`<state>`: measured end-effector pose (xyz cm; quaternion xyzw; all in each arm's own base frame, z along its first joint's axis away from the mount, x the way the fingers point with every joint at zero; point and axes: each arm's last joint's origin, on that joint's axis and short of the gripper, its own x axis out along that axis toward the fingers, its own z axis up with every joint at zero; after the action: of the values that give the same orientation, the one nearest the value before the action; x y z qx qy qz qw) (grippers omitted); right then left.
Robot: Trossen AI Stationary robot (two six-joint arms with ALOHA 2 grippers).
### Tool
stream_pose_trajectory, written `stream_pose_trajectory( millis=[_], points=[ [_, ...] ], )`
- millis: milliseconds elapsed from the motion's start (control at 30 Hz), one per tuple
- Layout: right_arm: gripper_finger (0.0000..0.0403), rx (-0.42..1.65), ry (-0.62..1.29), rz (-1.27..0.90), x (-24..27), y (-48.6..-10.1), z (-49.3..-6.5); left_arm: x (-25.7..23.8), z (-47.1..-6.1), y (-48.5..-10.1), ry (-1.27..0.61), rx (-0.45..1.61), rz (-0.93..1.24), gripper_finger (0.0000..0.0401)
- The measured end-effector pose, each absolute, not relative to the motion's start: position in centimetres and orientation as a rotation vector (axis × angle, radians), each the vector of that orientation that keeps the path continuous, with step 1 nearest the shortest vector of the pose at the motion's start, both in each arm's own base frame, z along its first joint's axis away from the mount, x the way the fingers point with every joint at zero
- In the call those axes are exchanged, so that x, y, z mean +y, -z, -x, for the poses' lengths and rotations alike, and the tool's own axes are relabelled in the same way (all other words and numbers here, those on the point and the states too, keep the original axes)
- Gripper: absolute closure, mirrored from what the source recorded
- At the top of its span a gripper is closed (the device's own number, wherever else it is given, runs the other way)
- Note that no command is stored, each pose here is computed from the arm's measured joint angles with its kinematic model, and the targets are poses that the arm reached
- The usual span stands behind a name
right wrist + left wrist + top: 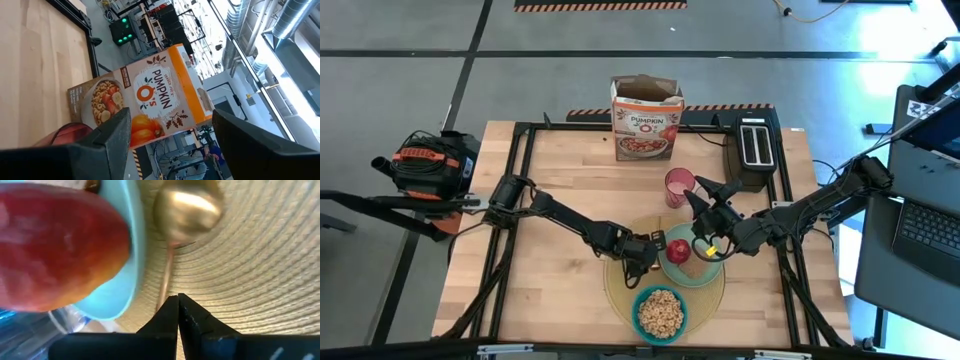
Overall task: Arrange a breakfast setting
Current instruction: Put the spoon on the brown table mat to the left side of the blue bowl
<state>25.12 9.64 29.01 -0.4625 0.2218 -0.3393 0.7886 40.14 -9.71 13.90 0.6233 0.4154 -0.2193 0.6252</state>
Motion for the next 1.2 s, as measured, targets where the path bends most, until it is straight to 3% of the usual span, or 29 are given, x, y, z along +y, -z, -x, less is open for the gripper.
stream_pose_trajectory(
  millis=[400, 800, 1033, 1200],
  points=[
    [0.0155, 0.477, 0.731, 0.996, 9.6, -29.0, -25.1, -10.0, -40.2, -13.9, 0.629, 0.881, -1.426, 0.04],
    [0.0155, 0.482, 0.737, 0.994, 9.5, -29.0, -25.2, -10.3, -41.3, -15.7, 0.591, 0.831, -1.389, 0.0298],
    [0.0155, 0.489, 0.733, 1.0, 9.5, -28.9, -25.2, -9.5, -40.6, -15.3, 0.488, 0.993, -1.383, 0.029],
    [0.0155, 0.484, 0.735, 0.989, 9.4, -29.0, -25.1, -9.6, -40.3, -15.0, 0.556, 1.003, -1.304, 0.029]
  ],
)
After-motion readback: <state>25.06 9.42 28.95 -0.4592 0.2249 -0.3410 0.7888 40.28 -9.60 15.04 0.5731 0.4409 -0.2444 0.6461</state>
